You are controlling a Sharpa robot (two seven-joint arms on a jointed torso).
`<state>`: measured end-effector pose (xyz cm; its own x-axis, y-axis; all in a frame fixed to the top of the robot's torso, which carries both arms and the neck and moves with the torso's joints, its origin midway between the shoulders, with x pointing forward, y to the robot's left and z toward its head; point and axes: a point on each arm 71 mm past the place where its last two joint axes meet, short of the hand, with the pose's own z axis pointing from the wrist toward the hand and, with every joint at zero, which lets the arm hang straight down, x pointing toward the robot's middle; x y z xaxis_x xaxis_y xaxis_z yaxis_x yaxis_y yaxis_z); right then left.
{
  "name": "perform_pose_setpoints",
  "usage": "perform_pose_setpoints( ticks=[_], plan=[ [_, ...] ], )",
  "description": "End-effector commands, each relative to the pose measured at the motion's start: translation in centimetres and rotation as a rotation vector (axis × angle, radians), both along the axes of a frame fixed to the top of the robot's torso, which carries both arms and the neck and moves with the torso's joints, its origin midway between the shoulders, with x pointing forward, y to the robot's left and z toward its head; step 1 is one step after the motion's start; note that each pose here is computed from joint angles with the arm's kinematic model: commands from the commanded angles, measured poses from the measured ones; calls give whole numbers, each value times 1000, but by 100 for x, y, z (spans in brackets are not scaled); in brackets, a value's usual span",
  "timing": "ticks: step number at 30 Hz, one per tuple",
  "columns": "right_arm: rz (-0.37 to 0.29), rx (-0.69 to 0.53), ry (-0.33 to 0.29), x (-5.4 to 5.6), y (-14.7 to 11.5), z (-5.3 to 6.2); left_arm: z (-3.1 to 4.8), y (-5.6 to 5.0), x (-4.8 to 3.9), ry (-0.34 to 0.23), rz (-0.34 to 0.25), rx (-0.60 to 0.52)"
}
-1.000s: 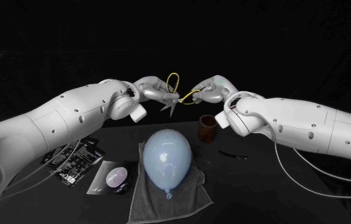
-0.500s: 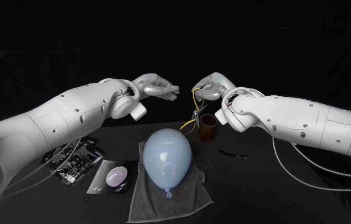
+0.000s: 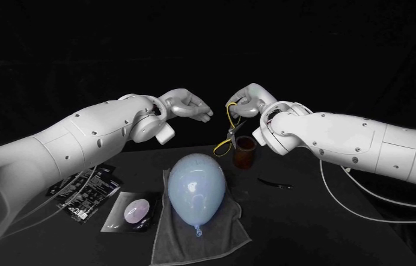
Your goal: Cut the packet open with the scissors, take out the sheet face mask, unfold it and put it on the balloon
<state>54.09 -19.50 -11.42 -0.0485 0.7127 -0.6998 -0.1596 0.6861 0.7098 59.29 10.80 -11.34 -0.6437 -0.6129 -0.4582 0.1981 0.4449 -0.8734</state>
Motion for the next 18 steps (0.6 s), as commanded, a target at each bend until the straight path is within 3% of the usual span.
perform_pose_setpoints(
  ticks=[1, 10, 18],
  plan=[
    [-19, -22, -52, 25, -19, 97, -38, -28, -14, -9, -24, 30],
    [-24, -17, -102, 58, -20, 276, -239, -124, -59, -31, -60, 119],
    [-12, -2, -147, 36, 11, 482, -402, -167, -28, -62, -4, 155]
  ],
)
